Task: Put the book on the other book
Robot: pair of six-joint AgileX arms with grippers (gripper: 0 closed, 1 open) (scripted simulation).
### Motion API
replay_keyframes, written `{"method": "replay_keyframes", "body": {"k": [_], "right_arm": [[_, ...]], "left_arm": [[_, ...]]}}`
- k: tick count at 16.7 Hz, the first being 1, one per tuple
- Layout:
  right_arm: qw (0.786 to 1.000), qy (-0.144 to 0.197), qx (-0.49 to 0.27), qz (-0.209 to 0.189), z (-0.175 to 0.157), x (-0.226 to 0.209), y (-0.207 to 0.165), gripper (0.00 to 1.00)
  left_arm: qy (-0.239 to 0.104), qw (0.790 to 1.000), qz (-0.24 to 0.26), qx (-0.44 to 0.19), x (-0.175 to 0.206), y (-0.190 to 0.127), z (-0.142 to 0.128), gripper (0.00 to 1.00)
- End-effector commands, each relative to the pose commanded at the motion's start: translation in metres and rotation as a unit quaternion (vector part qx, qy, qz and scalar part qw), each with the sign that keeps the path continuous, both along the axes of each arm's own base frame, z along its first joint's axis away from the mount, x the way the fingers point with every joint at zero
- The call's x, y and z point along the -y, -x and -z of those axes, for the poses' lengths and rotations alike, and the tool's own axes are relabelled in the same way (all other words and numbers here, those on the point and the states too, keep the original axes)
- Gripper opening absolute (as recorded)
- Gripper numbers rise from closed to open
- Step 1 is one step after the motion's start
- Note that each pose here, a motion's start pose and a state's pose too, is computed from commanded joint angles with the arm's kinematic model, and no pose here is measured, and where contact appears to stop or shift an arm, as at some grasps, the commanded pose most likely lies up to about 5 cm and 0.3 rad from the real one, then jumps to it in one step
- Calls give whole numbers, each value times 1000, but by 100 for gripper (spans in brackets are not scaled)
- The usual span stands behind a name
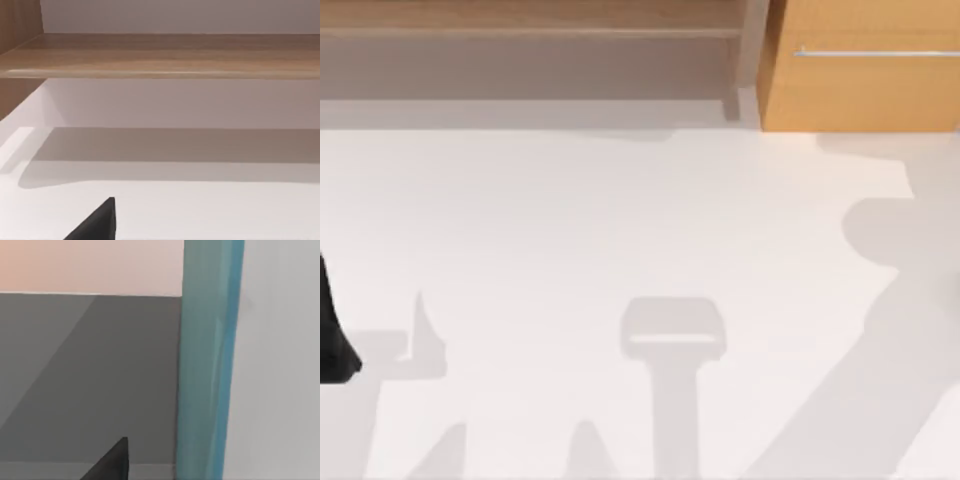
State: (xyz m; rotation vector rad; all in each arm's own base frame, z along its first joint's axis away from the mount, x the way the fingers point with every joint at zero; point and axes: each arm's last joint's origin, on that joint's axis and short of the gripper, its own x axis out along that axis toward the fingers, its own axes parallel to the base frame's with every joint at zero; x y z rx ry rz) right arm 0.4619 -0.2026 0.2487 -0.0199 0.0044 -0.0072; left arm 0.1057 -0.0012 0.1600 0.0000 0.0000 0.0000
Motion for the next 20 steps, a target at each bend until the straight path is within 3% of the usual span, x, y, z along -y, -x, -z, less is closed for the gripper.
{"method": "replay_keyframes", "body": {"k": [10, 20], "right_arm": [[1000, 0, 0, 0, 0, 0, 0, 2], [1000, 0, 1, 2, -2, 1, 2, 0]], "left_arm": [[0, 1000, 0, 0, 0, 0, 0, 100], [0, 1000, 0, 0, 0, 0, 0, 100]]}}
